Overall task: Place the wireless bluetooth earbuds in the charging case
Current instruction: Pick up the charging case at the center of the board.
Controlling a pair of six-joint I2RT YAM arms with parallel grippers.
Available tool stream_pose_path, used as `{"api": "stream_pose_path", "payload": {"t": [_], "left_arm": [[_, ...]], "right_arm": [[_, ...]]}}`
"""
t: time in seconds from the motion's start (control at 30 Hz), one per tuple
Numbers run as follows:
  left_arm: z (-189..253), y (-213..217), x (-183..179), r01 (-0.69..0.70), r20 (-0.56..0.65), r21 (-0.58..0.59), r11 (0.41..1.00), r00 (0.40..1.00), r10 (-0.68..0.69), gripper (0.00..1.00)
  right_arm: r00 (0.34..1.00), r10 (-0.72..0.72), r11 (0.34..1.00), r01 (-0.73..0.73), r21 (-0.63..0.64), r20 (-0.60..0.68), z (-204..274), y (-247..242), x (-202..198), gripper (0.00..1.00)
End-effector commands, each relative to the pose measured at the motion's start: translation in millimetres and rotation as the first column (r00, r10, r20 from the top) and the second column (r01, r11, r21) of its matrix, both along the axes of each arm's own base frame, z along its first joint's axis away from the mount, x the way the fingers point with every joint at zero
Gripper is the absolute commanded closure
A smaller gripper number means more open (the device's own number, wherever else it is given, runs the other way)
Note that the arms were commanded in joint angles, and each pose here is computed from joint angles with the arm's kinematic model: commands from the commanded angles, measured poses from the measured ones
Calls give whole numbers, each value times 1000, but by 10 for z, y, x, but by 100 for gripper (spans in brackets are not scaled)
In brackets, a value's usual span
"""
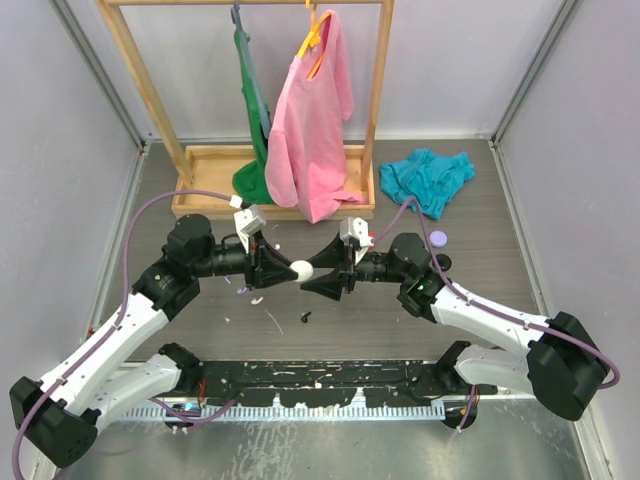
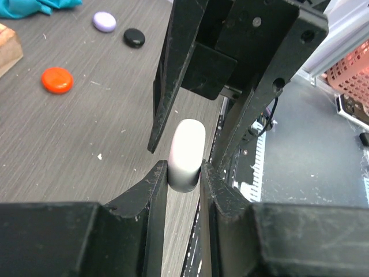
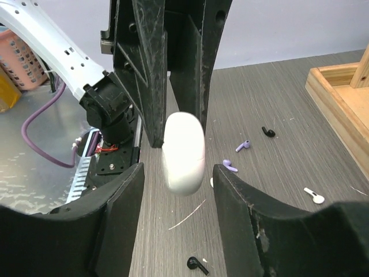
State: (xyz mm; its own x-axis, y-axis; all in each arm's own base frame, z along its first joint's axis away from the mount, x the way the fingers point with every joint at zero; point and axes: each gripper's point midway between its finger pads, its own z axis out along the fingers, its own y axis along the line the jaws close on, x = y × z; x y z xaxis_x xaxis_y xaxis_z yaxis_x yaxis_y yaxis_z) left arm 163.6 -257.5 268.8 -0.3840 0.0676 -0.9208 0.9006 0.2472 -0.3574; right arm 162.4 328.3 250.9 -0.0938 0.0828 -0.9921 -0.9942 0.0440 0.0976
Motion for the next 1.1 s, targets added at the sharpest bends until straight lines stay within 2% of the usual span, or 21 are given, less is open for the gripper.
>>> {"api": "stream_pose_path", "payload": {"t": [0.0, 0.33, 0.77, 0.97, 1.07], "left_arm": [[144, -9, -46, 21, 57, 13, 1000, 998, -22, 100], [201, -6, -80, 23, 77, 7, 1000, 997, -24, 100], [223, -2, -77, 15, 87, 2, 1000, 996, -15, 100], [231, 0, -87, 16, 91, -1, 1000, 996, -15, 100], [241, 11, -78, 5, 96, -3, 1000, 995, -4, 99]], "right_arm": [[998, 16, 998, -21, 66, 66, 333, 12, -13, 44], [999, 25, 998, -27, 56, 35, 261, 23, -17, 53], [999, 37, 999, -37, 35, 3, 164, 56, -3, 52], [999, 50, 998, -50, 33, -12, 142, 76, -14, 61], [999, 52, 998, -52, 37, -10, 139, 73, -19, 68]]}}
